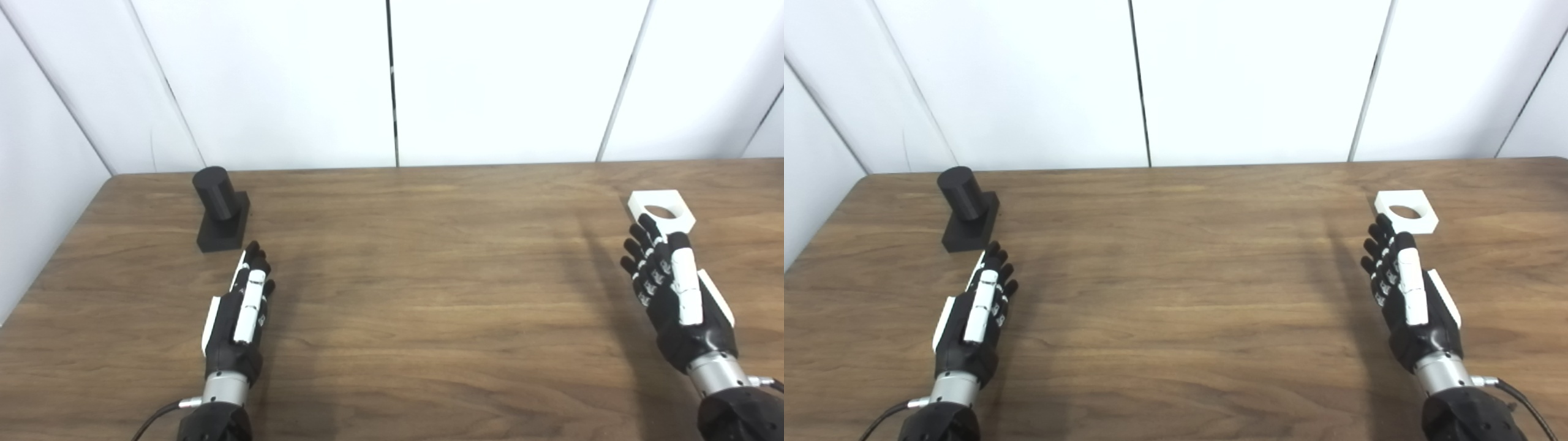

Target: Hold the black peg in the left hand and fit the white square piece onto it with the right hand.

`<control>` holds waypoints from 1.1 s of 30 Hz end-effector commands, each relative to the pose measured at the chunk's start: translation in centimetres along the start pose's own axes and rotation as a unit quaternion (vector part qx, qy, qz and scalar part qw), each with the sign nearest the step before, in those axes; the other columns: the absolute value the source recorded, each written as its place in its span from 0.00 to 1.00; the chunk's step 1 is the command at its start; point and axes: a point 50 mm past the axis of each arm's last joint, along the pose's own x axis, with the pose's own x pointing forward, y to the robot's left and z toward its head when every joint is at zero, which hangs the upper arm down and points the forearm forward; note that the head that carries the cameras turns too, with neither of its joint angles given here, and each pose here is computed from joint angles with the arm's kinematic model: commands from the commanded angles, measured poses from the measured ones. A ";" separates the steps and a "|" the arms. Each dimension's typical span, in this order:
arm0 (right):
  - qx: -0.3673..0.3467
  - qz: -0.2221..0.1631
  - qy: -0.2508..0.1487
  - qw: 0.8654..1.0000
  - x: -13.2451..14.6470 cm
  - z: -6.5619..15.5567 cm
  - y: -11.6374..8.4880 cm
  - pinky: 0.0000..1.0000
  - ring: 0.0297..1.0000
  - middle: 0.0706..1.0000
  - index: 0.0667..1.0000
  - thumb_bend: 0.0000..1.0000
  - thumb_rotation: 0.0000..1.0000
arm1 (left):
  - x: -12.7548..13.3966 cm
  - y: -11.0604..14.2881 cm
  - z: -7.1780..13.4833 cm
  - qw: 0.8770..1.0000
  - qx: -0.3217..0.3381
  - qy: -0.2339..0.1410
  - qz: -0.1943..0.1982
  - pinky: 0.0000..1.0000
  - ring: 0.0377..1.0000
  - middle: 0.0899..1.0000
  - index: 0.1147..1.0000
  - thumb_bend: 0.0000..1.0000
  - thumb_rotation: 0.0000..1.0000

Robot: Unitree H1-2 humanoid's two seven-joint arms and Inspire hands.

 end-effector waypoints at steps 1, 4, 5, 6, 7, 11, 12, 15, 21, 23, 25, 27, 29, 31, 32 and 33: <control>-0.007 0.000 -0.048 0.999 0.5 2.1 0.2 1.00 1.00 1.00 1.00 0.52 1.00 | 0.5 -0.2 2.0 0.999 0.003 -0.040 -0.009 1.00 1.00 1.00 1.00 0.54 0.76; -0.004 -0.002 -0.048 0.999 0.5 2.1 0.1 1.00 1.00 1.00 1.00 0.52 1.00 | 0.5 -0.2 2.0 0.999 0.002 -0.040 -0.011 1.00 1.00 1.00 1.00 0.53 0.76; -0.007 -0.002 -0.046 0.999 0.5 2.1 0.0 1.00 1.00 1.00 1.00 0.52 1.00 | 0.5 -0.2 2.0 0.999 0.001 -0.040 -0.010 1.00 1.00 1.00 1.00 0.53 0.76; -0.008 -0.002 -0.046 0.999 0.5 2.1 0.0 1.00 1.00 1.00 1.00 0.52 1.00 | 0.5 -0.3 2.1 0.999 0.002 -0.040 -0.010 1.00 1.00 1.00 1.00 0.54 0.75; -0.008 -0.002 -0.045 0.999 0.5 2.0 0.0 1.00 1.00 1.00 1.00 0.53 1.00 | 0.6 -0.3 2.1 0.999 0.002 -0.040 -0.011 1.00 1.00 1.00 1.00 0.54 0.75; -0.003 -0.001 -0.046 0.999 0.6 2.0 0.0 1.00 1.00 1.00 1.00 0.52 1.00 | 0.7 -0.5 2.1 0.999 0.001 -0.041 -0.012 1.00 1.00 1.00 1.00 0.55 0.75; -0.002 0.000 -0.046 0.999 0.6 2.0 0.0 1.00 1.00 1.00 1.00 0.52 1.00 | 0.7 -0.5 2.1 0.999 0.000 -0.041 -0.014 1.00 1.00 1.00 1.00 0.55 0.75; -0.004 0.000 -0.045 0.999 0.6 2.1 0.0 1.00 1.00 1.00 1.00 0.53 1.00 | 0.8 -0.6 2.2 0.999 0.004 -0.041 -0.016 1.00 1.00 1.00 1.00 0.56 0.77; -0.003 0.000 -0.046 0.999 0.5 2.1 0.0 1.00 1.00 1.00 1.00 0.54 1.00 | 0.6 -0.6 2.2 0.999 0.004 -0.040 -0.013 1.00 1.00 1.00 1.00 0.55 0.76; -0.003 0.001 -0.046 0.999 0.5 2.1 0.0 1.00 1.00 1.00 1.00 0.54 1.00 | 0.6 -0.6 2.1 0.999 0.003 -0.039 -0.012 1.00 1.00 1.00 1.00 0.55 0.76; -0.004 0.001 -0.045 0.999 0.5 2.0 0.0 1.00 1.00 1.00 1.00 0.53 1.00 | 0.6 -0.6 2.1 0.999 0.001 -0.039 -0.013 1.00 1.00 1.00 1.00 0.55 0.76; -0.004 0.001 -0.044 0.999 0.5 2.1 -0.1 1.00 1.00 1.00 1.00 0.54 1.00 | 0.5 -0.6 2.1 0.999 0.004 -0.038 -0.015 1.00 1.00 1.00 1.00 0.56 0.75; -0.002 0.001 -0.044 0.999 0.5 2.0 -0.2 1.00 1.00 1.00 1.00 0.54 1.00 | 0.5 -0.6 2.1 0.999 0.004 -0.038 -0.016 1.00 1.00 1.00 1.00 0.56 0.76; 0.001 0.000 -0.044 0.999 0.5 2.1 -0.3 1.00 1.00 1.00 1.00 0.54 1.00 | 0.4 -0.8 2.0 0.999 0.005 -0.038 -0.017 1.00 1.00 1.00 1.00 0.56 0.77; 0.000 -0.001 -0.044 0.999 0.5 2.1 -0.4 1.00 1.00 1.00 1.00 0.53 1.00 | 0.4 -1.0 1.9 0.999 0.004 -0.038 -0.018 1.00 1.00 1.00 1.00 0.55 0.78; -0.002 -0.002 -0.044 0.999 0.5 2.1 -0.5 1.00 1.00 1.00 1.00 0.53 1.00 | 0.3 -1.1 1.9 0.999 0.004 -0.037 -0.019 1.00 1.00 1.00 1.00 0.53 0.79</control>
